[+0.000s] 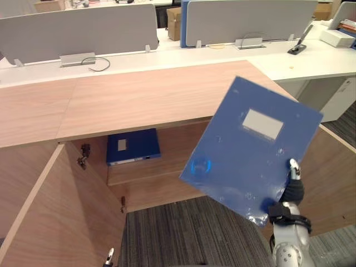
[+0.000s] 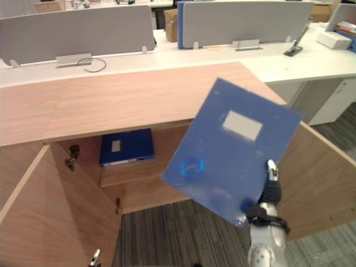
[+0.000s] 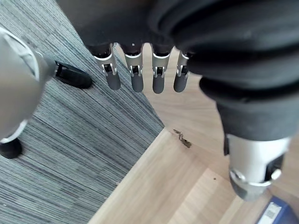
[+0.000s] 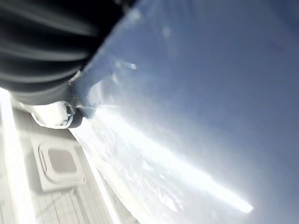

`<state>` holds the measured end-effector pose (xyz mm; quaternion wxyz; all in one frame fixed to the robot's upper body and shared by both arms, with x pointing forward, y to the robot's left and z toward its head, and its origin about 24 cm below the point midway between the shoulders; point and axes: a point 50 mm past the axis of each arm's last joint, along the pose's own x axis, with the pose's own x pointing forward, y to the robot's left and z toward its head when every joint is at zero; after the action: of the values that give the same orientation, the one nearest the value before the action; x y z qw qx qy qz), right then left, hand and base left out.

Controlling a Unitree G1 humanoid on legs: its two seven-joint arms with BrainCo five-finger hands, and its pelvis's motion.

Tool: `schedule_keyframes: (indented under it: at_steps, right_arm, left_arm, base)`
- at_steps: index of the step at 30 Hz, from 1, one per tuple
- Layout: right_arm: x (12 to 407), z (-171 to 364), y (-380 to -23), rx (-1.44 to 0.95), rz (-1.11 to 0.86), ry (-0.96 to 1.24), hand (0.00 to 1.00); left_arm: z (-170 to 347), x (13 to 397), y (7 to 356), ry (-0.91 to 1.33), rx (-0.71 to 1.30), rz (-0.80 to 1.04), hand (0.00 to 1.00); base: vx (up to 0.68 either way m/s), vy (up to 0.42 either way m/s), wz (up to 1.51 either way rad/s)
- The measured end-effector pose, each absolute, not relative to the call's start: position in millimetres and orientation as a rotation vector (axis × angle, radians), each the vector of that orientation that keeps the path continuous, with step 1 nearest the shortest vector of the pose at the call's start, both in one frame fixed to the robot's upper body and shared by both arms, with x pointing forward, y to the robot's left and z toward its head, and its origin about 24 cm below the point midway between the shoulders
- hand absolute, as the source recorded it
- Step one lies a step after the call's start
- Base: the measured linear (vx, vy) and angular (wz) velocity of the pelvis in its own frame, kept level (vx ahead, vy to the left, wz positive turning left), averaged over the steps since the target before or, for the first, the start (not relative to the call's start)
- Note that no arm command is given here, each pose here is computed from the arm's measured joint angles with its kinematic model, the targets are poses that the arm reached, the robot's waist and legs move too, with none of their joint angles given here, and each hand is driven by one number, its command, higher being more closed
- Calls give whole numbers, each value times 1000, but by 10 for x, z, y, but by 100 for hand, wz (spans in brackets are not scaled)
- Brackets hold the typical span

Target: Walk over to the cabinet, pick up the folder, carry it to the office cabinet, place the folder inside the office cabinet, then close the office cabinet door

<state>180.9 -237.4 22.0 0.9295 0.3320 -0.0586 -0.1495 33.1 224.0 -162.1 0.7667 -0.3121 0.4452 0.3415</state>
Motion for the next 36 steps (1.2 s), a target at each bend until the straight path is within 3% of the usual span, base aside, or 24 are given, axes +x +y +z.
schedule_keyframes:
  at_steps: [6,10,18,20,25,36]
  right_arm:
    - [1414,-236,-2406,895,-519,-26,100]
    - [1215,-517,-2286,987,-579,85,100]
    - [920,-888,-1901,1074,-549,356,100]
    - [988,-872,-1891,1066,-505,358,100]
    - [1585,-856,-1814,1009,-294,379,100]
    - [2087,-1024,-2054,1015,-408,468,100]
  left_arm:
    - [-1670,266,2032,988,-754,742,0]
    - [-1668,473,1880,953,-799,670,0]
    - [-1639,638,1793,936,-772,566,0]
    - [-1636,644,1785,939,-763,552,0]
    - [-1633,667,1784,941,-751,528,0]
    - [-1664,607,1898,980,-735,623,0]
  base:
    - [-28,17,-41]
    - [-6,-16,-37]
    - [-39,-66,-10]
    - [-38,-68,-14]
    - [-2,-28,-32]
    - [67,-58,45]
